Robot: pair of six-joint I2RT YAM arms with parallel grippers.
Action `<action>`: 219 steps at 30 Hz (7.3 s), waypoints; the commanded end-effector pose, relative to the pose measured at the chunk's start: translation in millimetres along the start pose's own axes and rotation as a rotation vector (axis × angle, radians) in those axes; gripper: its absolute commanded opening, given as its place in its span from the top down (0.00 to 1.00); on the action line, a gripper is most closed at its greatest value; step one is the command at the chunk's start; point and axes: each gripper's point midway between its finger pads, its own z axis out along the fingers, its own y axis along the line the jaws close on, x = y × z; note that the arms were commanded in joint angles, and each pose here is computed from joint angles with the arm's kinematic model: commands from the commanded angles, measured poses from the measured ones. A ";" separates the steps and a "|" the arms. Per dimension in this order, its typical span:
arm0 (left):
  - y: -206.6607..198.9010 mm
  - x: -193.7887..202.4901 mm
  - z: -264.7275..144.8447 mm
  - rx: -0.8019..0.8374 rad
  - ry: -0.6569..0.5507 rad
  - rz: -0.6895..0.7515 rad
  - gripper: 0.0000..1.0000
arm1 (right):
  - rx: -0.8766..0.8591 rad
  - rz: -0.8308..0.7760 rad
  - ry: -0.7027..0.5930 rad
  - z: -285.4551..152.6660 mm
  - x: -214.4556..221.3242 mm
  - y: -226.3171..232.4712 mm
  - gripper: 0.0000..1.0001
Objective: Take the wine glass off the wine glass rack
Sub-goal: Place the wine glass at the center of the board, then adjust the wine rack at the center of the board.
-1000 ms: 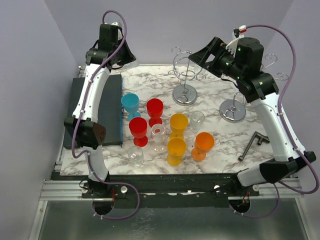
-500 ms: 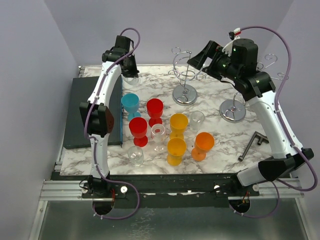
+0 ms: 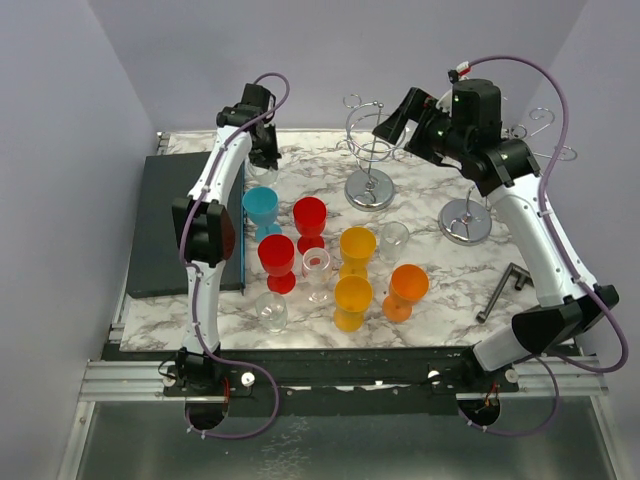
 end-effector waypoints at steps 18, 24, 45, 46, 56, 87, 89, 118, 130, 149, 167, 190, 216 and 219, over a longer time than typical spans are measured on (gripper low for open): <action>8.3 -5.4 18.3 -0.063 -0.005 0.061 0.74 | 0.039 -0.022 -0.006 14.3 -7.0 -2.8 0.00; 8.0 -5.9 20.3 -0.061 -0.005 0.064 0.71 | 0.043 -0.023 -0.010 16.0 -7.8 -3.5 0.00; -9.8 -42.3 -36.7 -0.009 -0.154 0.060 0.53 | 0.091 -0.075 -0.058 20.3 -30.7 -4.2 0.00; -11.2 -43.9 -39.7 -0.003 -0.162 0.059 0.52 | 0.090 -0.080 -0.058 21.2 -32.0 -3.6 0.00; -19.6 -62.1 -83.1 0.018 -0.259 0.049 0.45 | 0.131 -0.110 -0.083 24.8 -45.2 -9.7 0.00; -178.0 14.4 -112.5 0.607 -0.221 -0.424 0.52 | 0.265 -0.254 -0.125 81.0 -66.6 -37.0 0.30; -183.2 15.6 -108.0 0.633 -0.201 -0.437 0.53 | 0.272 -0.264 -0.132 84.7 -67.7 -38.2 0.31; -204.3 23.8 -77.6 0.740 -0.088 -0.514 0.76 | 0.273 -0.279 -0.138 108.6 -66.7 -41.9 0.33; -202.1 18.9 -80.2 0.745 -0.096 -0.507 1.00 | 0.271 -0.277 -0.130 109.8 -63.5 -42.4 0.33; -174.9 -24.1 -90.7 0.717 -0.155 -0.455 1.00 | 0.268 -0.269 -0.126 109.8 -62.0 -42.4 0.33; -144.5 -56.1 -106.2 0.691 -0.218 -0.434 1.00 | 0.246 -0.265 -0.110 114.5 -58.0 -39.9 0.33; -81.7 -83.6 -120.6 0.641 -0.279 -0.479 1.00 | 0.234 -0.220 -0.061 131.2 -42.0 -44.4 0.33; -38.8 -92.3 -131.1 0.630 -0.300 -0.520 1.00 | 0.251 -0.136 0.010 180.2 -12.9 -73.7 0.33; -38.1 -92.9 -132.0 0.635 -0.300 -0.518 1.00 | 0.239 -0.129 0.010 184.0 -12.0 -73.5 0.34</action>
